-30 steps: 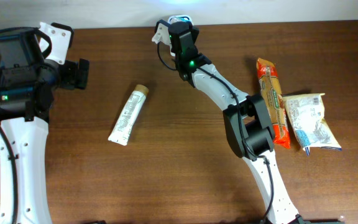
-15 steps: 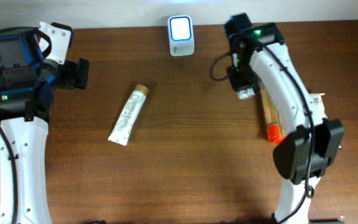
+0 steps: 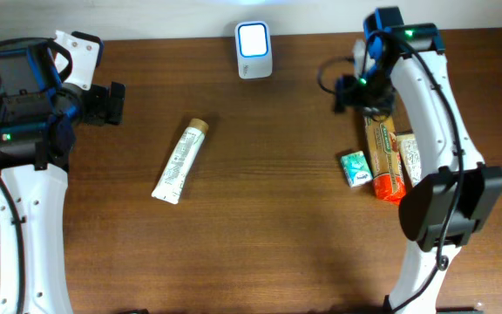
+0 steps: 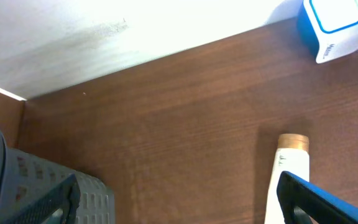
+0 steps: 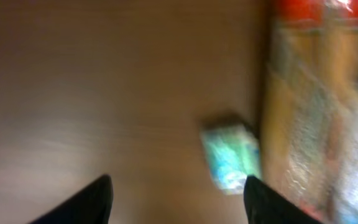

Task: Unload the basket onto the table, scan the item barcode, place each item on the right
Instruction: 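Move the white-green packet right and release it on the table, then grasp the gold-capped white tube with the right gripper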

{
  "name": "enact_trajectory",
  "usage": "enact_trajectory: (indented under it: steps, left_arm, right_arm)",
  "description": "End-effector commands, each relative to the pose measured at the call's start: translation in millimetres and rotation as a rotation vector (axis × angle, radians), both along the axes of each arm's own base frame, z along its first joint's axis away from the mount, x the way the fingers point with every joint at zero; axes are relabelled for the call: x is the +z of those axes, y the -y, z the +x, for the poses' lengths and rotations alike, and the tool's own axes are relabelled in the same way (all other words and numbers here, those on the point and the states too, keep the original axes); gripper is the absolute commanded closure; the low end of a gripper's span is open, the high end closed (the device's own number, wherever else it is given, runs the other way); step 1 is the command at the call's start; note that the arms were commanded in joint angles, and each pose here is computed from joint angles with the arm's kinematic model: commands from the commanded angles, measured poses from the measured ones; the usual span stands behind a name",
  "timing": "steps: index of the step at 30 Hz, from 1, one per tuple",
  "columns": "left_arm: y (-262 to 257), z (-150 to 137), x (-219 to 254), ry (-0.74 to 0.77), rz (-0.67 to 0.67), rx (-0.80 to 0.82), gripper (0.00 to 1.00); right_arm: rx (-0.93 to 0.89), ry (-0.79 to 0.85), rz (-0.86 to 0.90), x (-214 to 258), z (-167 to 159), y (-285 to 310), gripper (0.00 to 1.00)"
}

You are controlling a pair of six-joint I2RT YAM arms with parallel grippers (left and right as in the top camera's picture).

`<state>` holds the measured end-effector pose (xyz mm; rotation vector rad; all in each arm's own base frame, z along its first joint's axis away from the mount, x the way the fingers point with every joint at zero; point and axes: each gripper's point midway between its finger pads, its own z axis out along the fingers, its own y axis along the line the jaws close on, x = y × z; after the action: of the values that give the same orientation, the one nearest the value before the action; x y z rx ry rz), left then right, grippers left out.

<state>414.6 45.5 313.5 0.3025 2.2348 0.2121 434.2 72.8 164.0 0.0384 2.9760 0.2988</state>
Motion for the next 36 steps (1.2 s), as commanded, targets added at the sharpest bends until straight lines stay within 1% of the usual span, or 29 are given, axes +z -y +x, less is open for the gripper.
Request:
enact_trajectory:
  steps: [1,2,5,7,8,9,11,14,15,17,18,19,20,21,22,24,25,26,27,28,29,31,33,34,36]
  left_arm:
    - [1,-1,9,0.023,0.004,-0.011,0.01]
    - [1,-1,9,0.023,0.004,-0.011,0.01]
    - [1,-1,9,0.023,0.004,-0.011,0.01]
    - [1,-1,9,0.023,0.004,-0.011,0.01]
    - [1,-1,9,0.023,0.004,-0.011,0.01]
    - [1,-1,9,0.023,0.004,-0.011,0.01]
    - [1,-1,9,0.023,0.004,-0.011,0.01]
    - [1,-1,9,0.023,0.004,-0.011,0.01]
    - [1,-1,9,0.023,0.004,-0.011,0.01]
    - [1,-1,9,0.023,0.004,-0.011,0.01]
    - [1,-1,9,0.023,0.004,-0.011,0.01]
    - [1,-1,9,0.023,0.004,-0.011,0.01]
    - [1,-1,9,0.023,0.004,-0.011,0.01]
    - [1,-1,9,0.023,0.004,-0.011,0.01]
    - [1,-1,9,0.023,0.004,-0.011,0.01]
    - [1,-1,9,0.023,0.004,-0.011,0.01]
    - [1,-1,9,0.023,0.004,-0.011,0.01]
    - [1,-1,9,0.023,0.004,-0.011,0.01]
    - [1,-1,9,0.023,0.004,-0.011,0.01]
    - [1,-1,9,0.023,0.004,-0.011,0.01]
    - [1,-1,9,0.023,0.004,-0.011,0.01]
    - [1,-1,9,0.023,0.004,-0.011,0.01]
    - [1,-1,9,0.023,0.004,-0.011,0.01]
    - [1,-1,9,0.023,0.004,-0.011,0.01]
    - [1,-1,9,0.023,0.004,-0.011,0.01]
  right_arm:
    - [0.138,0.052,0.292,12,3,-105,0.33]
    - [0.161,0.038,0.311,-5,1,-147,0.33]
    - [0.188,-0.020,0.347,-49,-20,-236,0.32]
    - [0.217,-0.034,0.365,-71,-33,-279,0.32]
    - [0.202,-0.047,0.354,-87,-41,-300,0.32]
    - [0.161,-0.049,0.324,-108,-46,-318,0.32]
    - [0.206,-0.031,0.342,-124,-55,-345,0.30]
    - [0.226,-0.017,0.272,-152,-65,-355,0.30]
    - [0.235,-0.033,0.259,-163,-72,-358,0.34]
    - [0.240,-0.046,0.249,-170,-76,-358,0.47]
    - [0.240,-0.057,0.238,-171,-78,-355,0.62]
    - [0.266,-0.077,0.212,-174,-84,-349,0.79]
    - [0.330,-0.085,0.184,-175,-89,-341,0.91]
    - [0.355,-0.106,0.162,-177,-92,-332,0.96]
    - [0.396,-0.128,0.141,-175,-93,-317,0.96]
    - [0.570,-0.148,0.114,-162,-92,-285,0.96]
    - [0.708,-0.159,0.091,-155,-90,-263,0.93]
    - [0.815,-0.163,0.083,-153,-90,-247,0.88]
    - [0.895,-0.166,0.081,-152,-88,-233,0.87]
    - [0.907,-0.161,0.082,-152,-83,-225,0.84]
    - [0.895,-0.151,0.086,-152,-76,-220,0.63]
    - [0.765,-0.186,0.158,-148,-66,-207,0.41]
    - [0.705,-0.220,0.294,-138,-65,-201,0.36]
    - [0.689,-0.229,0.356,-137,-66,-202,0.36]
    - [0.688,-0.263,0.406,-145,-79,-209,0.36]
